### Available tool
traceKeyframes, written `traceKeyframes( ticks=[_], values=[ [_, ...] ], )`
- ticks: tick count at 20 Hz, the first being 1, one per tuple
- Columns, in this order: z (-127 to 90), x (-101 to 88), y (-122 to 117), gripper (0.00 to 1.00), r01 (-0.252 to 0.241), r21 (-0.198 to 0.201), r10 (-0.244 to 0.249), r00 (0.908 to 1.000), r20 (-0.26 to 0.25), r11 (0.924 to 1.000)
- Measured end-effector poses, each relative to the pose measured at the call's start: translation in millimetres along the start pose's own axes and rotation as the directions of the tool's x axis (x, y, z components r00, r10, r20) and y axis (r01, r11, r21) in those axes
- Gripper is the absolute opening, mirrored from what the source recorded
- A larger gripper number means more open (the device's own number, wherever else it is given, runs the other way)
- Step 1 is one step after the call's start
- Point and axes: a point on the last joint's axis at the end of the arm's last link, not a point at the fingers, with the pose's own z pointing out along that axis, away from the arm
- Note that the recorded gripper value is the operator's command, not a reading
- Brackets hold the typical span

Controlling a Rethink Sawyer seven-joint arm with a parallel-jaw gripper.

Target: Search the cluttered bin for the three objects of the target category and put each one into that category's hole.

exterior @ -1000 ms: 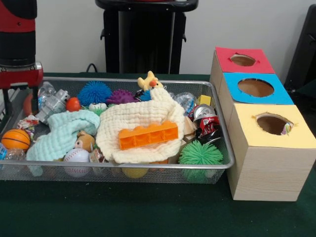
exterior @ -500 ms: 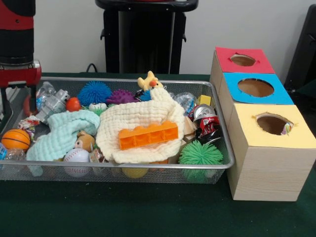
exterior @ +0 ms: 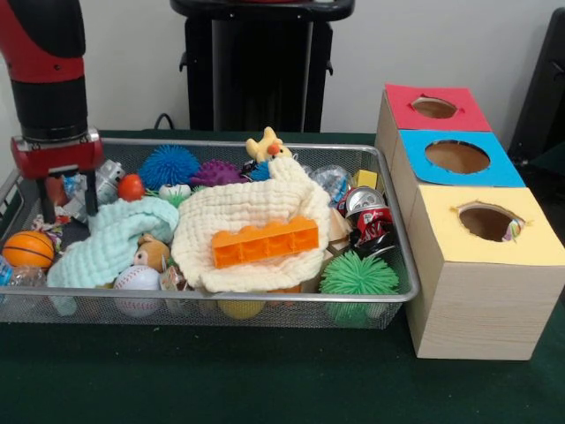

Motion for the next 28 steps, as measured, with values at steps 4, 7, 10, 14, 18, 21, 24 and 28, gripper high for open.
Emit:
traceKeyframes(
  ticks=[4, 7, 10, 14, 18, 21, 24, 28],
  values=[
    [13, 2.7, 10, 1.0, 0.002, -0.017, -0.002, 0.9999, 0.012, 0.9999],
    [22, 8.1, 16, 1.0, 0.001, -0.024, 0.0, 0.9998, 0.022, 0.9997],
    [30, 15.3, 18, 1.0, -0.01, -0.032, 0.011, 0.9995, 0.03, 0.9994],
    [29, 17.1, 15, 1.0, -0.017, -0.029, 0.018, 0.9993, 0.034, 0.9994],
    [22, 16.2, 7, 1.0, -0.015, -0.011, 0.015, 0.9993, 0.034, 0.9998],
    [11, 14.2, -3, 1.0, -0.015, 0.013, 0.015, 0.9993, 0.035, 0.9998],
    [4, 12.4, -10, 1.0, -0.017, 0.028, 0.016, 0.9992, 0.037, 0.9994],
    [-2, 10.2, -15, 1.0, -0.02, 0.04, 0.018, 0.999, 0.041, 0.999]
  ],
)
